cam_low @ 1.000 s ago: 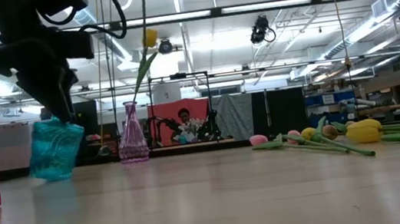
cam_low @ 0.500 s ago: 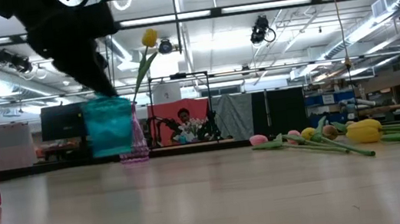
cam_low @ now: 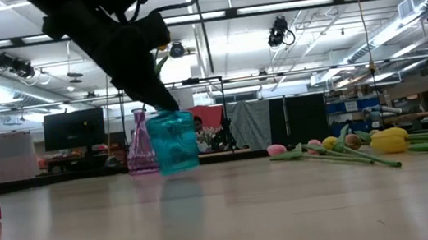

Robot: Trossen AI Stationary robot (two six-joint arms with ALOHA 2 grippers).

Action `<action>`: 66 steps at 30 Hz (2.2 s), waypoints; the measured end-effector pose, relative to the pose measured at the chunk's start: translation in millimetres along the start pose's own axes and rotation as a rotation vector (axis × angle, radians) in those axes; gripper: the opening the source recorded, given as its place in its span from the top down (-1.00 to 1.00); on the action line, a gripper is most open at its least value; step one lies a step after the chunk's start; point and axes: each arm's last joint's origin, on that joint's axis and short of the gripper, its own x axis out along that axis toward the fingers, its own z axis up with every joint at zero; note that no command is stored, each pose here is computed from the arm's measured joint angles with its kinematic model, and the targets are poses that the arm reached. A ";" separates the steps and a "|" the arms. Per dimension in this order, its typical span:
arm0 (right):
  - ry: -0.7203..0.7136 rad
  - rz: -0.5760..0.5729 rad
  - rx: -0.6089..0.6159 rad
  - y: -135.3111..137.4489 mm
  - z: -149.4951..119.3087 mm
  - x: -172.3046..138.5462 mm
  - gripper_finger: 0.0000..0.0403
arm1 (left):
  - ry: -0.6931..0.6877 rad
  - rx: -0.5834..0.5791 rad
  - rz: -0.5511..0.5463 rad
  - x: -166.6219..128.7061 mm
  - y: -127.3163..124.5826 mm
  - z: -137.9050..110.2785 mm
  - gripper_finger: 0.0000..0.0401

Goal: Sort flowers into vase by color
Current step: Put the pink flower into the blue flower vase

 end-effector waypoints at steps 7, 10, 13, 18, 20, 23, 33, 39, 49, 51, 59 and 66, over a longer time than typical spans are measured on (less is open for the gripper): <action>-0.027 0.004 -0.002 0.8 -15.5 13.6 0.92 | 0.011 0.004 -0.008 7.7 -1.9 8.7 -0.14; -0.054 0.001 -0.008 0.5 -19.4 18.1 0.92 | 0.021 0.021 -0.006 6.5 -1.7 8.0 -0.39; -0.077 0.001 -0.007 0.3 -20.9 20.3 0.92 | 0.035 0.050 -0.004 -1.5 -1.5 7.2 -0.56; -0.155 0.029 -0.012 -0.7 -26.1 26.8 0.92 | -0.007 0.082 0.027 -22.2 -1.4 3.7 -0.59; -0.183 0.022 -0.006 -3.1 -29.8 29.4 0.92 | -0.018 0.080 0.029 -31.5 0.5 -1.2 -0.56; -0.213 0.010 0.005 -7.7 -37.2 32.3 0.92 | -0.047 0.058 0.042 -43.8 3.4 -8.7 -0.52; -0.238 -0.006 0.033 -18.8 -61.1 38.4 0.92 | -0.194 0.022 0.102 -80.6 12.4 -29.5 -0.47; -0.248 -0.016 0.068 -23.7 -80.2 42.0 0.92 | -0.269 -0.003 0.149 -98.4 17.2 -39.3 -0.47; -0.254 -0.062 0.083 -20.9 -106.2 50.2 0.79 | -0.382 -0.019 0.115 -116.3 15.7 -37.6 -0.47; -0.257 -0.058 0.088 -21.4 -107.5 52.7 0.66 | -0.431 -0.011 0.106 -120.6 14.3 -34.4 -0.47; -0.069 -0.023 0.196 -23.1 -108.9 52.5 0.06 | -0.495 0.006 0.099 -133.4 14.6 -33.7 -0.47; 0.157 -0.053 0.231 -6.9 -93.9 23.6 -0.18 | -0.536 0.065 0.114 -139.0 15.2 -31.7 -0.47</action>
